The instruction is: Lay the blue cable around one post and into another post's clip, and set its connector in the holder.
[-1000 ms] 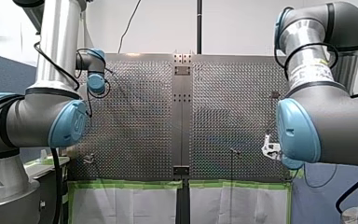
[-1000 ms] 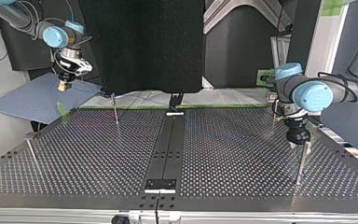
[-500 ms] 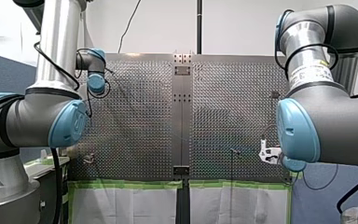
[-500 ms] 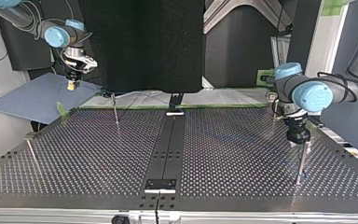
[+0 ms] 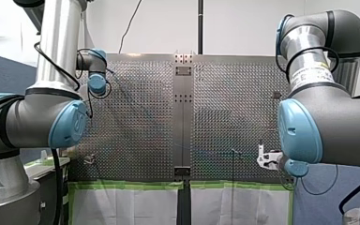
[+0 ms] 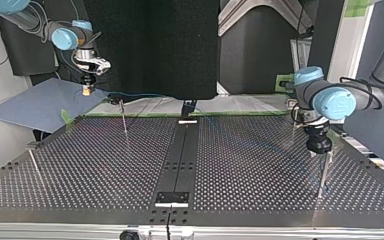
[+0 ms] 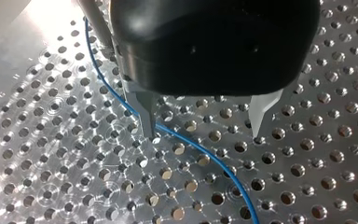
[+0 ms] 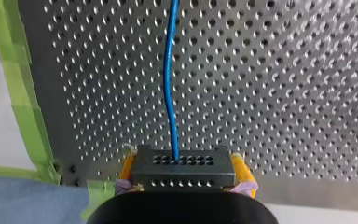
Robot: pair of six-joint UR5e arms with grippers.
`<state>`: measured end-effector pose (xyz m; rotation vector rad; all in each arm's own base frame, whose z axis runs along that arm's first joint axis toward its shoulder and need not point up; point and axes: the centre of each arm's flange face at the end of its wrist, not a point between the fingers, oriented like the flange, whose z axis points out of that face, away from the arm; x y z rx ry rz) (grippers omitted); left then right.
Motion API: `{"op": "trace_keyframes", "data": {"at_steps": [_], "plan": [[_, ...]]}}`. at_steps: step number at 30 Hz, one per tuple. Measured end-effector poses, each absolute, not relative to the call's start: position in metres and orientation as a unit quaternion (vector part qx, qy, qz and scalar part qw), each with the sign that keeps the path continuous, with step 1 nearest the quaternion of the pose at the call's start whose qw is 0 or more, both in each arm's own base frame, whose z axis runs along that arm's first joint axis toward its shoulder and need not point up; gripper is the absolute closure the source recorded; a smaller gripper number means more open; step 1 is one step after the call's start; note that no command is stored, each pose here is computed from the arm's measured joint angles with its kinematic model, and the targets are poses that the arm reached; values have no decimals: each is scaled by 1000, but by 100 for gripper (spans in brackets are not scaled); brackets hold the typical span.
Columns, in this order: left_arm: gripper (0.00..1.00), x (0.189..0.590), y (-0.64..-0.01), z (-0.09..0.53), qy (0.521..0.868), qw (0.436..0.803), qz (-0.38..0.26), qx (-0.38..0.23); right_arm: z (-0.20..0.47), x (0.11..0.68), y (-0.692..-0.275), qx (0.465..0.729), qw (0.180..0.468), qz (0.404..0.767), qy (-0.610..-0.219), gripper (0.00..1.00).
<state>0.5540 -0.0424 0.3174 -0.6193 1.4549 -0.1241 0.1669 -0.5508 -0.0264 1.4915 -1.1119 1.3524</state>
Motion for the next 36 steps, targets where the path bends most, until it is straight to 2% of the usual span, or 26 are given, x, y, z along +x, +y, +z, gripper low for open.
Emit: {"op": "trace_keyframes", "data": {"at_steps": [20,36], "plan": [[0,547,-44,319,668,687,-57,-282,-25,183,-547,612,354,583,-401,100],[0,491,-9,324,705,650,-3,-285,-24,199,-540,630,305,614,-366,100]]}}
